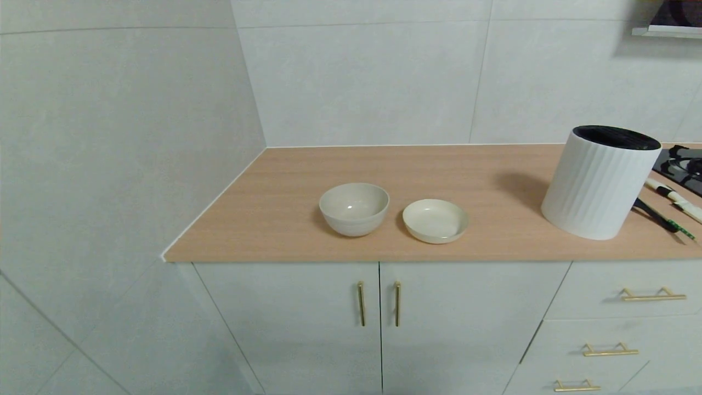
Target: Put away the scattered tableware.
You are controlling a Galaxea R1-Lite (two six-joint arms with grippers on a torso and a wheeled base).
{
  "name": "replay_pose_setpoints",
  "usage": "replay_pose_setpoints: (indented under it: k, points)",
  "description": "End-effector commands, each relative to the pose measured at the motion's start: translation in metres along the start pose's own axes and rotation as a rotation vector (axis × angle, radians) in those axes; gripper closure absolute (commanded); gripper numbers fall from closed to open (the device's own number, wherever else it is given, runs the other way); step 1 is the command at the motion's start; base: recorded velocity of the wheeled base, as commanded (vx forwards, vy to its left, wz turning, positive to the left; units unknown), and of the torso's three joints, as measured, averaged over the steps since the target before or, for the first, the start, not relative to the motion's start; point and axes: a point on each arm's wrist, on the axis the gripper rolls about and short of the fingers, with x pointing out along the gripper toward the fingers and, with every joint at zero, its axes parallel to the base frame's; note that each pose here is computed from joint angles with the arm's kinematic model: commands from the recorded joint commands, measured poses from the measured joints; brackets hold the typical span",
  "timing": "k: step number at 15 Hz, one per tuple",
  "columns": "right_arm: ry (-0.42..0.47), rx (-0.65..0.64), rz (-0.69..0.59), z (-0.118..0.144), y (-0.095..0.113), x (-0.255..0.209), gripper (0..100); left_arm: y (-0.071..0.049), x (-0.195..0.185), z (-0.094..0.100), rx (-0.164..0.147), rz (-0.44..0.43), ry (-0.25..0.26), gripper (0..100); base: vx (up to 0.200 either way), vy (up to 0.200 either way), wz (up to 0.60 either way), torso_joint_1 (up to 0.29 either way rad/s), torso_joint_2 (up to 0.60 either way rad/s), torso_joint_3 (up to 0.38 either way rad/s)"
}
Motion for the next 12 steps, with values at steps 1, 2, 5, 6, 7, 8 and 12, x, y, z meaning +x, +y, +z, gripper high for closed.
replay_pose_setpoints:
  k: [1, 2, 5, 6, 7, 8, 12]
  points:
    - [0.001, 0.0, 0.001, 0.0001, 0.0, 0.0001, 0, 0.0, 0.0001, 0.0, 0.0, 0.001, 0.002, 0, 0.0, 0.0, 0.0, -0.217, 0.52, 0.286]
    - [0.001, 0.0, 0.001, 0.0001, 0.0, 0.0001, 0, 0.0, 0.0001, 0.0, 0.0, 0.001, 0.002, 0, 0.0, 0.0, 0.0, -0.227, 0.52, 0.305]
    - [0.001, 0.0, 0.001, 0.0001, 0.0, 0.0001, 0, 0.0, 0.0001, 0.0, 0.0, 0.001, 0.002, 0, 0.0, 0.0, 0.0, -0.209, 0.5, 0.289]
    - [0.001, 0.0, 0.001, 0.0001, 0.0, 0.0001, 0, 0.0, 0.0001, 0.0, 0.0, 0.002, 0.002, 0, 0.0, 0.0, 0.0, -0.207, 0.49, 0.29]
    - [0.001, 0.0, 0.001, 0.0001, 0.0, 0.0001, 0, 0.0, 0.0001, 0.0, 0.0, 0.002, 0.002, 0, 0.0, 0.0, 0.0, -0.203, 0.51, 0.3]
    - [0.001, 0.0, 0.001, 0.0001, 0.0, 0.0001, 0, 0.0, 0.0001, 0.0, 0.0, 0.001, 0.002, 0, 0.0, 0.0, 0.0, -0.183, 0.48, 0.295]
    - [0.001, 0.0, 0.001, 0.0001, 0.0, 0.0001, 0, 0.0, 0.0001, 0.0, 0.0, 0.001, 0.002, 0, 0.0, 0.0, 0.0, -0.178, 0.48, 0.295]
